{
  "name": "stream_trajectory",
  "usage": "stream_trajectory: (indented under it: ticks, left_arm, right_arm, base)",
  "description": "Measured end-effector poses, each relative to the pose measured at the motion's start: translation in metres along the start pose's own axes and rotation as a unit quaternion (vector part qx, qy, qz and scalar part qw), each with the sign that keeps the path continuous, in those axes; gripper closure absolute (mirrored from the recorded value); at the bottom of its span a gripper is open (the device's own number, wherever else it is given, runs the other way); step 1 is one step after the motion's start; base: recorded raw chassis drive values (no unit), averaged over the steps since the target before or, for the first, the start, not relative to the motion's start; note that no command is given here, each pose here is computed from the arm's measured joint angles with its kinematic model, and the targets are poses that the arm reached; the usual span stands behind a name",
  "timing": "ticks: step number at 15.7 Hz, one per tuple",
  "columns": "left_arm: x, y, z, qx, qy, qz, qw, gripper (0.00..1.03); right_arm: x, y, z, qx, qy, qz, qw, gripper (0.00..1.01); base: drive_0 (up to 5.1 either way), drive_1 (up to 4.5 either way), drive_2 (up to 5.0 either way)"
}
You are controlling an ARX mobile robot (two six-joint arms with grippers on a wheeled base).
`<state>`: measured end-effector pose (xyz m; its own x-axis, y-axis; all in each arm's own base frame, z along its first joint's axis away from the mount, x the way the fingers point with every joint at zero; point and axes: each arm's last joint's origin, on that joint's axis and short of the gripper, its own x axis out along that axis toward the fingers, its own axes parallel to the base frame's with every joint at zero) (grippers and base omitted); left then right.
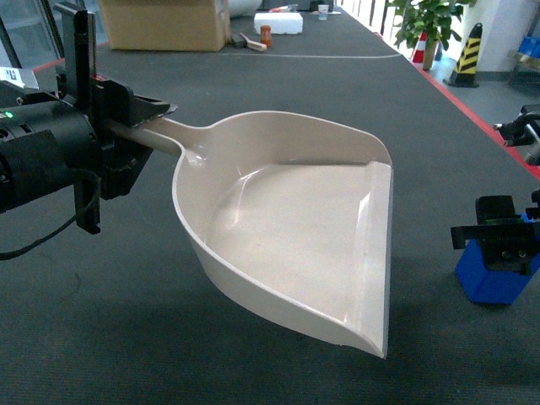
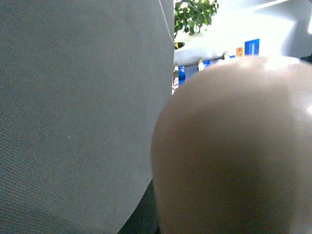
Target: Place part in tray to right shelf
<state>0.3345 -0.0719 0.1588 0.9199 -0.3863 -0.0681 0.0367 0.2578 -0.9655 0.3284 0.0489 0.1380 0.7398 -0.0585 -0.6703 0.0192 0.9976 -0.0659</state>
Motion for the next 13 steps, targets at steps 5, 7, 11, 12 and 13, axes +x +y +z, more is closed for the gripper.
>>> stream_trajectory:
  ticks: [5, 7, 11, 12, 13]
  left_arm:
    - [0.000, 0.000, 0.000, 0.000, 0.000, 0.000, 1.0000, 0.85]
    - [0.000, 0.000, 0.000, 0.000, 0.000, 0.000, 1.0000, 0.85]
    - [0.000, 0.000, 0.000, 0.000, 0.000, 0.000, 1.0000, 0.85]
    - [0.000, 0.000, 0.000, 0.000, 0.000, 0.000, 1.0000, 0.85]
    - [0.000, 0.000, 0.000, 0.000, 0.000, 0.000, 1.0000, 0.85]
  right_arm:
    - [-0.008, -0.001, -0.002, 0.004, 0.001, 0.001, 1.0000, 0.55]
    - [-0.015, 0.001, -0.002, 0.003, 0.001, 0.009, 1.0000, 0.55]
    - [-0.035, 0.006, 0.011, 0.005, -0.031, 0.026, 0.9992, 0.55]
    - [-0.042, 0.008, 0.016, 0.004, -0.041, 0.033, 0.9986, 0.55]
    - [-0.046, 0.010, 0.018, 0.004, -0.047, 0.036, 0.9982, 0.55]
  base:
    - [0.0, 0.00, 0.0]
    - [0.0, 0.00, 0.0]
    - [0.0, 0.00, 0.0]
    - [0.0, 0.00, 0.0]
    - [0.0, 0.00, 0.0]
